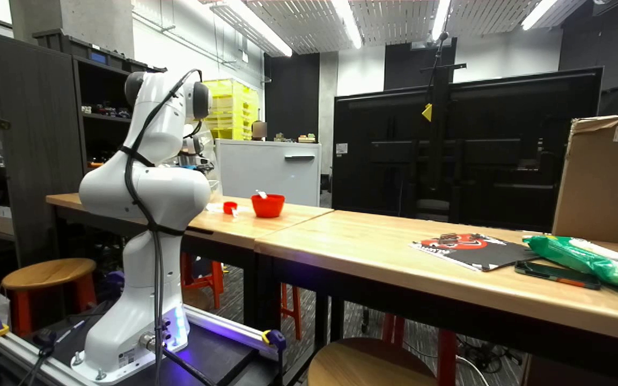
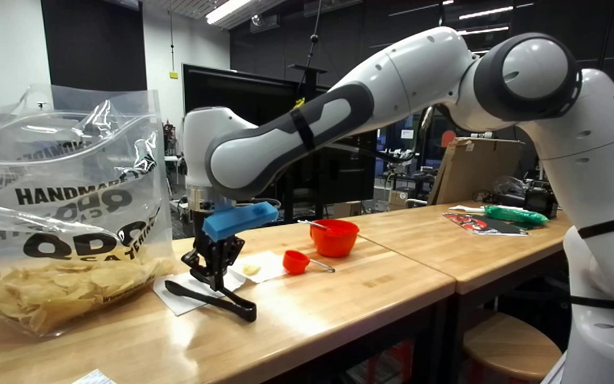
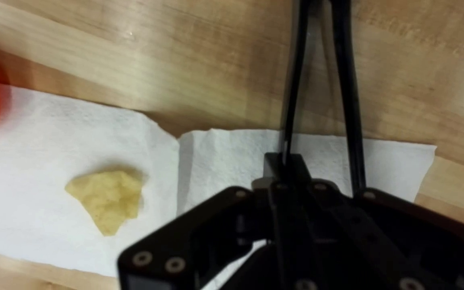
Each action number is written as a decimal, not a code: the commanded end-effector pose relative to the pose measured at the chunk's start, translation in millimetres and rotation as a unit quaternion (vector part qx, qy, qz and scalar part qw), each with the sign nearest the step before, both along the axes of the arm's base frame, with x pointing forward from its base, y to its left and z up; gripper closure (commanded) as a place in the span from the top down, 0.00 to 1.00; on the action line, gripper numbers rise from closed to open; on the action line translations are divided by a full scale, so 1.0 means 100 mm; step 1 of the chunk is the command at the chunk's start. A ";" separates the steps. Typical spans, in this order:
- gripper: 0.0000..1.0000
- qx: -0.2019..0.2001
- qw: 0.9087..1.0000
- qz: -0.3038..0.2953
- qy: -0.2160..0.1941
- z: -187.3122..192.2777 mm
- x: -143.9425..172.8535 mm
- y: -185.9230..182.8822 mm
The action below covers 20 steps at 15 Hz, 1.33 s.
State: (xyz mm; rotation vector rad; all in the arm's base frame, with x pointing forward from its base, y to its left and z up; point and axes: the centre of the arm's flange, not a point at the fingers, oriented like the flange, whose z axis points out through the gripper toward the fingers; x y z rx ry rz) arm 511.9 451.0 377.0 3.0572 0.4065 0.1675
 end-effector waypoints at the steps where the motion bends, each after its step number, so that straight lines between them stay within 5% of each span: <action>1: 0.01 0.003 1.000 -0.008 -0.003 0.06 0.02 0.01; 11: 0.01 -0.015 0.997 -0.048 -0.051 0.43 0.09 -0.09; 20: 0.01 -0.011 0.982 -0.128 -0.135 1.22 -0.02 -0.49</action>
